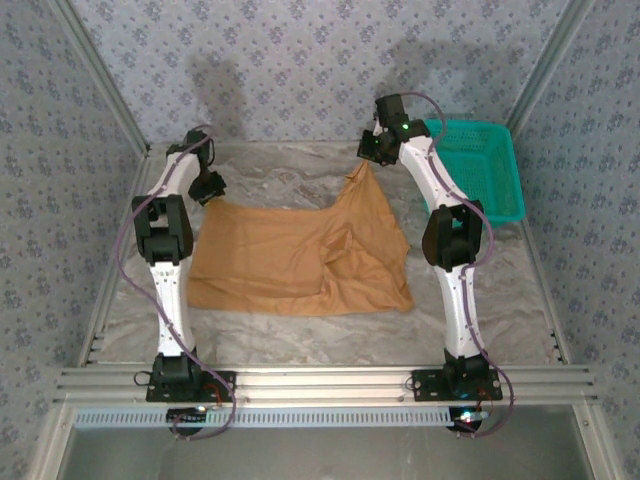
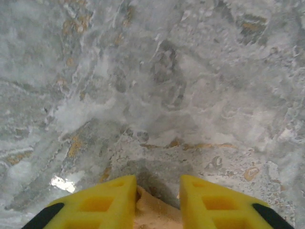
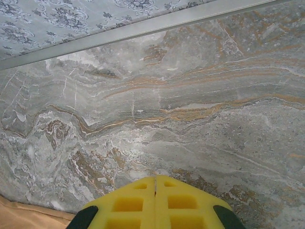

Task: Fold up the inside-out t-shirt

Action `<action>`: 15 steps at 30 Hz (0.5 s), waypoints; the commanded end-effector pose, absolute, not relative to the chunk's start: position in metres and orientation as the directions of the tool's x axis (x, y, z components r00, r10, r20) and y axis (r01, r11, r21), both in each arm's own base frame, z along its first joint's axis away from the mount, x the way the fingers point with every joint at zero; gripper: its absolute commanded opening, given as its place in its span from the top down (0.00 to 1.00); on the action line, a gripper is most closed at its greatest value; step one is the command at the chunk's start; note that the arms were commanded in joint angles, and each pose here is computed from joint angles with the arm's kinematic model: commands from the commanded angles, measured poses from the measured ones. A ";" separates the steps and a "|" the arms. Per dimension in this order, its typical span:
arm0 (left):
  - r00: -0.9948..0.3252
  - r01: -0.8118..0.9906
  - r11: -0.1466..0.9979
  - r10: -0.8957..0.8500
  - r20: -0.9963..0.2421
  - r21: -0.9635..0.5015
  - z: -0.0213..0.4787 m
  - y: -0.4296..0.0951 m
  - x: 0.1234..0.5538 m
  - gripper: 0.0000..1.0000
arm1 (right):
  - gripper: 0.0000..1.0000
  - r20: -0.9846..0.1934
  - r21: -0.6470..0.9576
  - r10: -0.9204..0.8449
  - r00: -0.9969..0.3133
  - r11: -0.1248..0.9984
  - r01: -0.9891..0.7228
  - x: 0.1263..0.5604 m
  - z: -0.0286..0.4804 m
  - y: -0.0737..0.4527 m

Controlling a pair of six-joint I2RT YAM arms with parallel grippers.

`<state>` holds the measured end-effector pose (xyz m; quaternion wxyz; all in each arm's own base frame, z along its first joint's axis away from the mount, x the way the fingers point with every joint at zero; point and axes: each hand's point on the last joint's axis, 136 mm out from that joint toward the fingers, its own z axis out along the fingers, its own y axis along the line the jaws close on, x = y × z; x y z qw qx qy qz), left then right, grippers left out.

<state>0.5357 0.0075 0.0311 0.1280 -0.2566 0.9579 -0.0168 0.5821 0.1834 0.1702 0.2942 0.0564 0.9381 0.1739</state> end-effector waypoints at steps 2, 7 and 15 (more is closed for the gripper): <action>-0.843 -0.496 0.866 -0.497 -0.204 -0.059 0.022 0.010 0.529 0.93 | 1.00 -0.530 0.372 0.195 -0.825 0.928 -0.019 0.580 0.177 0.184; -0.831 -0.485 0.868 -0.496 -0.250 -0.110 0.059 0.006 0.535 1.00 | 1.00 -0.534 0.394 0.201 -0.821 0.919 -0.032 0.575 0.195 0.185; -0.799 -0.461 0.864 -0.503 -0.330 -0.202 0.132 0.000 0.524 1.00 | 1.00 -0.542 0.433 0.211 -0.813 0.900 -0.056 0.542 0.245 0.181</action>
